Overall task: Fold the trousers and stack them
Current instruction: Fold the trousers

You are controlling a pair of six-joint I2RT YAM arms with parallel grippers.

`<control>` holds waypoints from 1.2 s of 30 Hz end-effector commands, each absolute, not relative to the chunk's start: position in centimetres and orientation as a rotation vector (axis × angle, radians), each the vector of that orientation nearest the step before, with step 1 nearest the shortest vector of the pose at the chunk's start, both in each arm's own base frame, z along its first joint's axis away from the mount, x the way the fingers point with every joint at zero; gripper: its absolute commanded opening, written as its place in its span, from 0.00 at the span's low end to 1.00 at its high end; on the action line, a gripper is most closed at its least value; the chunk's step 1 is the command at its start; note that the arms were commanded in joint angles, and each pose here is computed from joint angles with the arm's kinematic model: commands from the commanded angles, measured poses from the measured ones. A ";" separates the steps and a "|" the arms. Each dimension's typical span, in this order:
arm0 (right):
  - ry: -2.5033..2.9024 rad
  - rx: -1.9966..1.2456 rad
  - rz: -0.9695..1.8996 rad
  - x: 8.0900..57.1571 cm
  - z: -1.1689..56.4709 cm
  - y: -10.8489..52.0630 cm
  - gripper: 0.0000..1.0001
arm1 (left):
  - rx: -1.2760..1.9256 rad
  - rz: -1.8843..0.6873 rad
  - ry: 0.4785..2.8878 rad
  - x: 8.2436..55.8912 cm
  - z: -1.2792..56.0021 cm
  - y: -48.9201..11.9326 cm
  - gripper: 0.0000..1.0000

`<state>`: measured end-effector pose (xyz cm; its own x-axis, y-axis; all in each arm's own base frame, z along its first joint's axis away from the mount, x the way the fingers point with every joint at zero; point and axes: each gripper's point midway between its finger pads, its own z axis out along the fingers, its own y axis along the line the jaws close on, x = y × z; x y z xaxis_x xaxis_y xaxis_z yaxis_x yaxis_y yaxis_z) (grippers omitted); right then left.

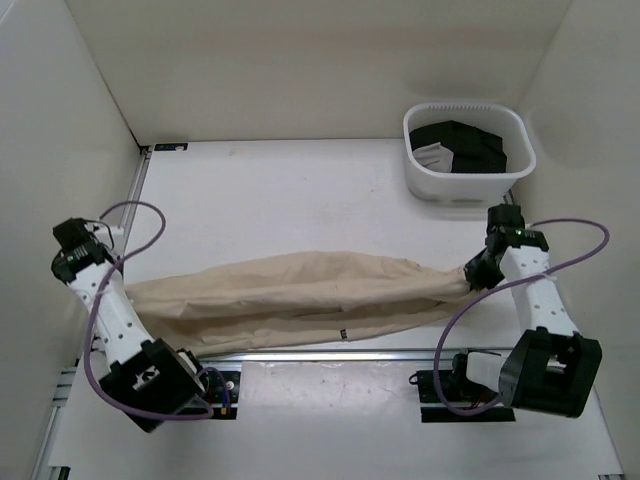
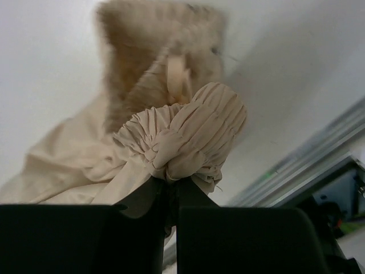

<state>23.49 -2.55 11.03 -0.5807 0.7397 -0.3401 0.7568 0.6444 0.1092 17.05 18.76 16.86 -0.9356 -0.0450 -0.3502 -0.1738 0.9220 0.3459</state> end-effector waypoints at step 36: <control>2.530 1.282 -0.090 22.5 7.4 -3.2 0.00 | 0.059 0.897 2.377 26.8 27.0 24.4 0.14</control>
